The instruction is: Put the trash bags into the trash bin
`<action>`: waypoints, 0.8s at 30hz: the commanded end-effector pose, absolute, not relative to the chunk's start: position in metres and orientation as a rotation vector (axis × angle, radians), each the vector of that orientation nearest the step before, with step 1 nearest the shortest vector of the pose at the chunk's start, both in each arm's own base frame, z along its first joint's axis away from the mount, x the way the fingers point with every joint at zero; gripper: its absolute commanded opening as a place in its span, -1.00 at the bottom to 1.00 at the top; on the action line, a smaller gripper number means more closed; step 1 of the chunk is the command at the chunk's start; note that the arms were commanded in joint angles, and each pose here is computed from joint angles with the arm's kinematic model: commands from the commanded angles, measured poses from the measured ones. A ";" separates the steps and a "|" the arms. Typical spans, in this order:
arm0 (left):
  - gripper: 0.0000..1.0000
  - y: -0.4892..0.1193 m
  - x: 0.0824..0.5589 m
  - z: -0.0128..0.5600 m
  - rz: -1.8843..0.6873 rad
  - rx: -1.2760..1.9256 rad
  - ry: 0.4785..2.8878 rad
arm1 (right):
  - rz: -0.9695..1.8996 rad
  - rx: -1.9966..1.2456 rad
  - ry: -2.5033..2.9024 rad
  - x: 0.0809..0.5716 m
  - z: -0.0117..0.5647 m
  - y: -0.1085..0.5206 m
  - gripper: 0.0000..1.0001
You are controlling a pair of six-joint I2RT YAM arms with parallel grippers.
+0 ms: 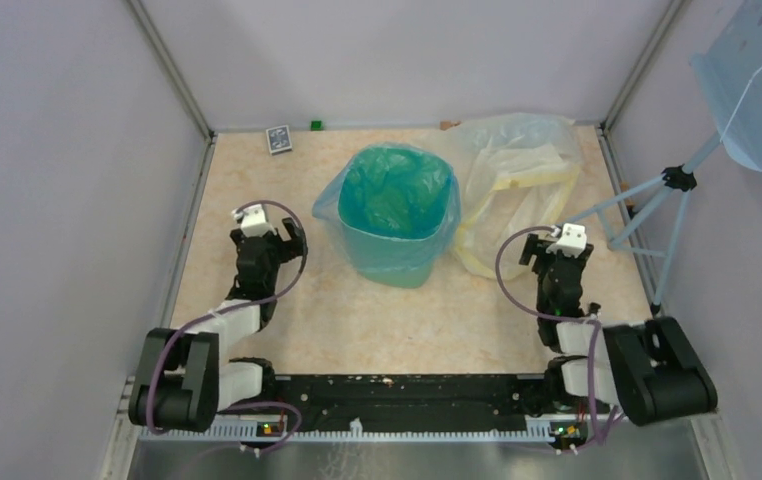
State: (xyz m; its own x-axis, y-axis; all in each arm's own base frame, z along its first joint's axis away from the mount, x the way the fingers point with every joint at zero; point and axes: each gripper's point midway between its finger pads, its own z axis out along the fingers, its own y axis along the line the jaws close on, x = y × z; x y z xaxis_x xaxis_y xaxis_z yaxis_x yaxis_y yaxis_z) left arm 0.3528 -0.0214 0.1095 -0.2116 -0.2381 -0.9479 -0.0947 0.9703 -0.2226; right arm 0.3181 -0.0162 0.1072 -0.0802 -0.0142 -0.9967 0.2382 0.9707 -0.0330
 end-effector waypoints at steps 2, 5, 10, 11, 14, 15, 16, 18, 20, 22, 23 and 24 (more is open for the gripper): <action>0.98 -0.015 0.370 0.135 -0.047 -0.136 1.646 | -0.237 0.243 1.459 0.330 0.128 -0.030 0.64; 0.97 -0.017 0.378 0.121 -0.073 -0.105 1.720 | -0.240 0.202 1.535 0.349 0.115 -0.024 0.55; 0.98 -0.008 0.380 0.106 0.015 0.009 1.684 | -0.254 0.238 1.566 0.352 0.110 -0.030 0.74; 0.98 -0.016 0.381 0.107 -0.009 0.066 1.687 | -0.254 0.237 1.570 0.352 0.109 -0.030 0.74; 0.98 -0.032 0.384 0.096 -0.061 0.182 1.698 | -0.254 0.238 1.565 0.352 0.110 -0.030 0.75; 0.97 -0.028 0.386 0.089 -0.042 0.171 1.701 | -0.253 0.238 1.565 0.352 0.110 -0.030 0.75; 0.97 -0.027 0.387 0.085 -0.034 0.162 1.686 | -0.253 0.237 1.567 0.352 0.110 -0.030 0.75; 0.97 -0.023 0.385 0.091 -0.024 0.135 1.653 | -0.253 0.238 1.565 0.352 0.110 -0.030 0.76; 0.98 -0.024 0.388 0.086 -0.032 0.135 1.700 | -0.254 0.238 1.565 0.352 0.110 -0.030 0.76; 0.97 -0.025 0.388 0.084 -0.034 0.147 1.714 | -0.254 0.238 1.566 0.352 0.110 -0.030 0.77; 0.97 -0.025 0.388 0.084 -0.031 0.157 1.706 | -0.252 0.239 1.564 0.352 0.110 -0.030 0.77; 0.97 -0.026 0.388 0.085 -0.033 0.163 1.705 | -0.254 0.238 1.567 0.352 0.110 -0.030 0.77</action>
State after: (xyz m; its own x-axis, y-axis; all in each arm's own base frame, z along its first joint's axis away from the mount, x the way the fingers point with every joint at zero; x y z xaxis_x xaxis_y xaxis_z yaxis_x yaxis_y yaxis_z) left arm 0.3766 -0.0228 0.0565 -0.2367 0.0665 -0.9693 0.1019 0.9939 0.0433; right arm 0.3444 -0.0283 0.0920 -0.0827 -0.0320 -0.9961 0.2963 0.9535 -0.0553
